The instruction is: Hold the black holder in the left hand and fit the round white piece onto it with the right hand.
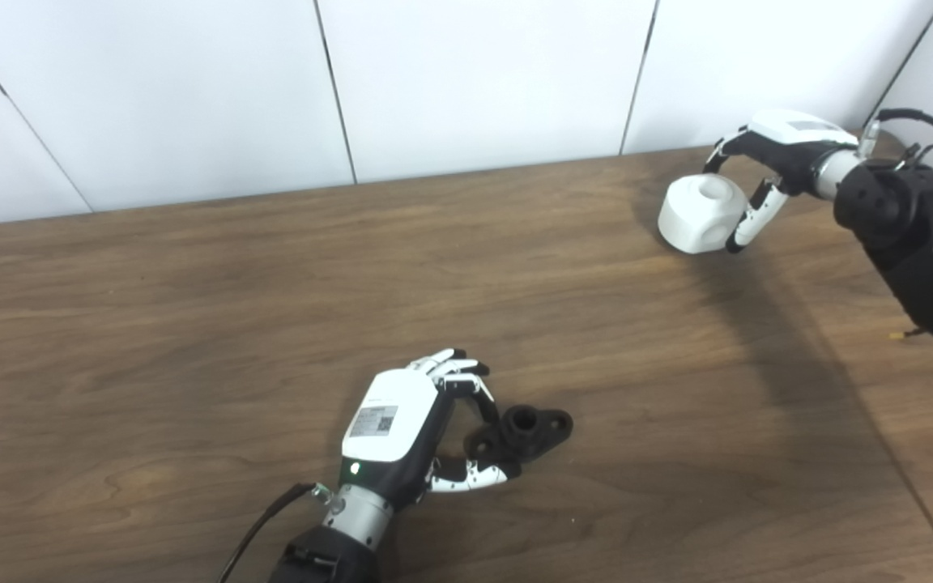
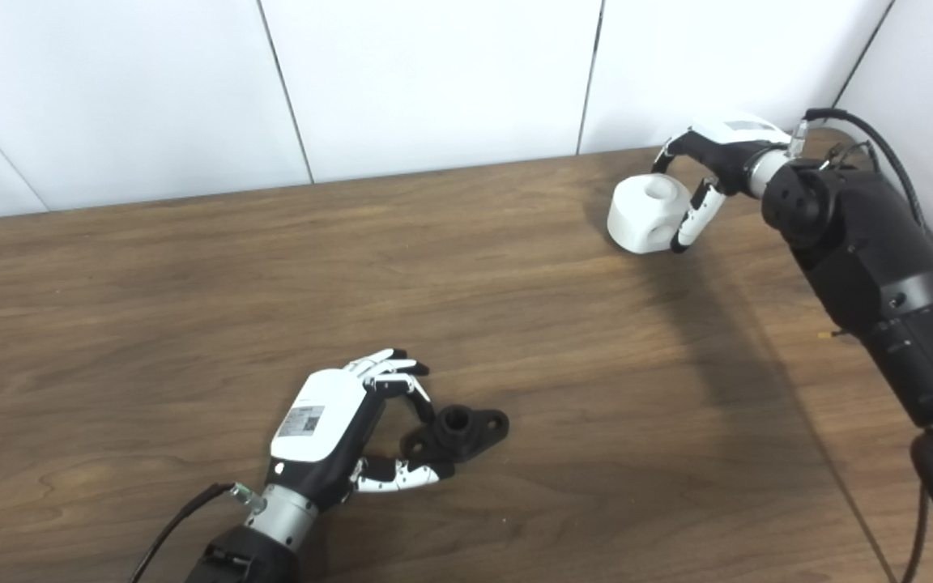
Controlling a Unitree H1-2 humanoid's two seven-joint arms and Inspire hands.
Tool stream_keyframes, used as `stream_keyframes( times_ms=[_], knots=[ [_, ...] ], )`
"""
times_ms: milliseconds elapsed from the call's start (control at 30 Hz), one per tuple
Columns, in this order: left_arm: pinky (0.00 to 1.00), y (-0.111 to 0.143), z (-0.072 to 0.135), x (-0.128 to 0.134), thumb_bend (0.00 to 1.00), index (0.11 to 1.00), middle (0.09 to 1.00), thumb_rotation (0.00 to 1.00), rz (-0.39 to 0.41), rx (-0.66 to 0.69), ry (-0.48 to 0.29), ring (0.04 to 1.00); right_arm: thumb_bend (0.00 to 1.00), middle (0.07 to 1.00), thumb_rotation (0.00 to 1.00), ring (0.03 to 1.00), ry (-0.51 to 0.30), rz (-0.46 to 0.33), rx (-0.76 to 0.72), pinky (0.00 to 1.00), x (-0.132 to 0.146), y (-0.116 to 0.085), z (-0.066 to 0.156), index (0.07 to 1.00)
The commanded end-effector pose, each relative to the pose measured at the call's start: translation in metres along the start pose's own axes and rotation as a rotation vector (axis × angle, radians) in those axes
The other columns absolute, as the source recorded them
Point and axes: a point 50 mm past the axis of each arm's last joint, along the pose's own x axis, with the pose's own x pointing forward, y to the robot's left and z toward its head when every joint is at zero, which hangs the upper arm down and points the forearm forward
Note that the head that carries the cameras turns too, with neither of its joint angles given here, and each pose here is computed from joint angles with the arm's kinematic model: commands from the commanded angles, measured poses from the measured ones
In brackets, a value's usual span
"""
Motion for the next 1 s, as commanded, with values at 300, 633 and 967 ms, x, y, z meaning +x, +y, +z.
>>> stream_keyframes(
  times_ms=[300, 633, 967],
  knots=[
    [0.81, -0.0277, -0.0265, -0.0146, 0.52, 0.487, 0.788, 0.05, -0.151, -0.007, 0.121, 0.879, 0.84, 0.919, 0.11, 0.996, -0.004, -0.101, -0.017, 1.0, -0.0057, -0.0305, -0.0036, 0.695],
    [0.79, -0.0287, -0.0264, -0.0155, 0.52, 0.487, 0.792, 0.04, -0.148, -0.013, 0.129, 0.883, 0.84, 0.923, 0.13, 1.0, -0.006, -0.098, -0.005, 1.0, -0.0072, -0.0306, -0.0031, 0.697],
    [0.81, -0.029, -0.0272, -0.0153, 0.52, 0.487, 0.787, 0.04, -0.147, -0.004, 0.122, 0.88, 0.85, 0.918, 0.13, 0.995, -0.016, -0.104, -0.014, 1.0, -0.0067, -0.0317, 0.0, 0.696]
  ],
)
